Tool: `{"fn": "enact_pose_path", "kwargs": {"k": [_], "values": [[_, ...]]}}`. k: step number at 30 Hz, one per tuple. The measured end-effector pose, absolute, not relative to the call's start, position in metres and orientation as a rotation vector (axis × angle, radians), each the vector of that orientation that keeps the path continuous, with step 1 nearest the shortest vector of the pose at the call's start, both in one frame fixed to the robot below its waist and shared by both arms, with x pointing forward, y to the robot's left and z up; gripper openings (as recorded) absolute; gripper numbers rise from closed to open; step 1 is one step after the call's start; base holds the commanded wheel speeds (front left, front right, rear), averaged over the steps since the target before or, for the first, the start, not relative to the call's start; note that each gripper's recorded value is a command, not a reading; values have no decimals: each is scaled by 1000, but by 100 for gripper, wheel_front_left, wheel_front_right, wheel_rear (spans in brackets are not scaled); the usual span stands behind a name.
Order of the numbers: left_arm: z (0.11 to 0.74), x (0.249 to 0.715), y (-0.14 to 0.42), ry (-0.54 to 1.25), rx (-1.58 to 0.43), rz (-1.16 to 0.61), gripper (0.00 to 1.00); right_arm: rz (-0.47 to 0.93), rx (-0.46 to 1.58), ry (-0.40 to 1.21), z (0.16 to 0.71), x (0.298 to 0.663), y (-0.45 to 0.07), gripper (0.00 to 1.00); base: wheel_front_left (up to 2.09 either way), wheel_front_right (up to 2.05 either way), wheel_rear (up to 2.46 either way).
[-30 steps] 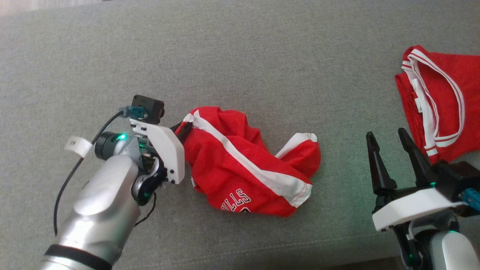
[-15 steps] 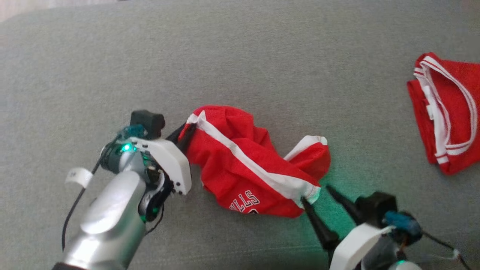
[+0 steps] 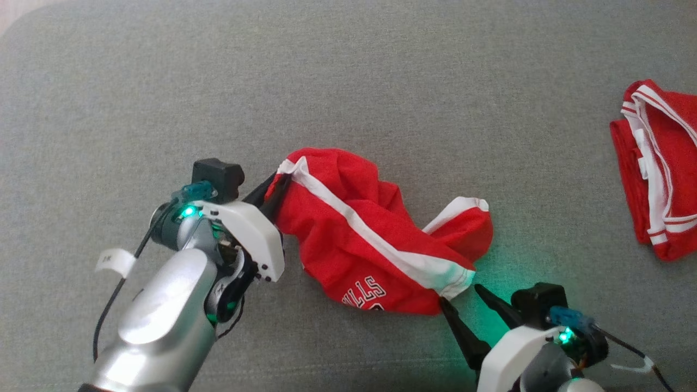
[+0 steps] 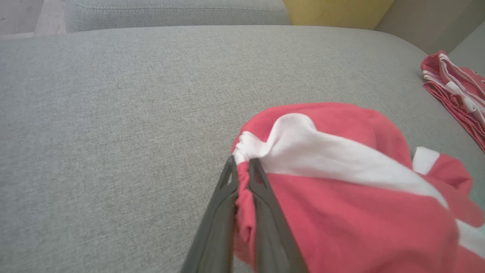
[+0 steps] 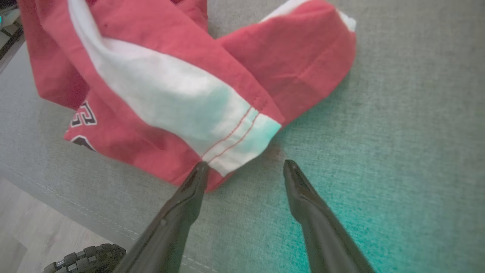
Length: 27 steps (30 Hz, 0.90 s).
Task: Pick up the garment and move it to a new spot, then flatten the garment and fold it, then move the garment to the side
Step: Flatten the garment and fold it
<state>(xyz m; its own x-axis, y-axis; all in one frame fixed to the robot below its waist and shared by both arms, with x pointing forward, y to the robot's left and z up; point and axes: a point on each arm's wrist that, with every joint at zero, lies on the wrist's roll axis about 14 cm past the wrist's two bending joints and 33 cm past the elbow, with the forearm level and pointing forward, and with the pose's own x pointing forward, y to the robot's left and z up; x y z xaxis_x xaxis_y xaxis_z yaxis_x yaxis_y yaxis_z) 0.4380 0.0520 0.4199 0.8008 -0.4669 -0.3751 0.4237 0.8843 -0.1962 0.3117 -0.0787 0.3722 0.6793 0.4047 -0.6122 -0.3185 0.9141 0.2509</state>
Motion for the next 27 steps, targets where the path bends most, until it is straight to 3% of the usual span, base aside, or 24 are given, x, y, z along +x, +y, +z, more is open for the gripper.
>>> {"fn": "enact_pose_path", "kwargs": {"k": [4,5,7,8,9,17,27], "values": [[420,438,52,426,-106,-479,0,401,152,722,368,316,-76,100,0,0,0],[421,439,51,425,-107,-479,0,404,156,717,368,318,-75,92,0,0,0],[421,439,52,423,-110,-476,0,413,169,703,369,322,-71,25,0,0,0],[422,439,51,422,-112,-477,0,417,178,693,371,324,-69,25,0,0,0],[421,439,52,422,-112,-476,0,418,186,682,372,326,-68,0,0,0,0],[433,440,54,358,-129,-458,0,402,211,568,395,342,-74,0,0,0,0],[523,446,78,37,-180,-373,0,307,99,136,514,384,-126,0,0,0,0]]}}
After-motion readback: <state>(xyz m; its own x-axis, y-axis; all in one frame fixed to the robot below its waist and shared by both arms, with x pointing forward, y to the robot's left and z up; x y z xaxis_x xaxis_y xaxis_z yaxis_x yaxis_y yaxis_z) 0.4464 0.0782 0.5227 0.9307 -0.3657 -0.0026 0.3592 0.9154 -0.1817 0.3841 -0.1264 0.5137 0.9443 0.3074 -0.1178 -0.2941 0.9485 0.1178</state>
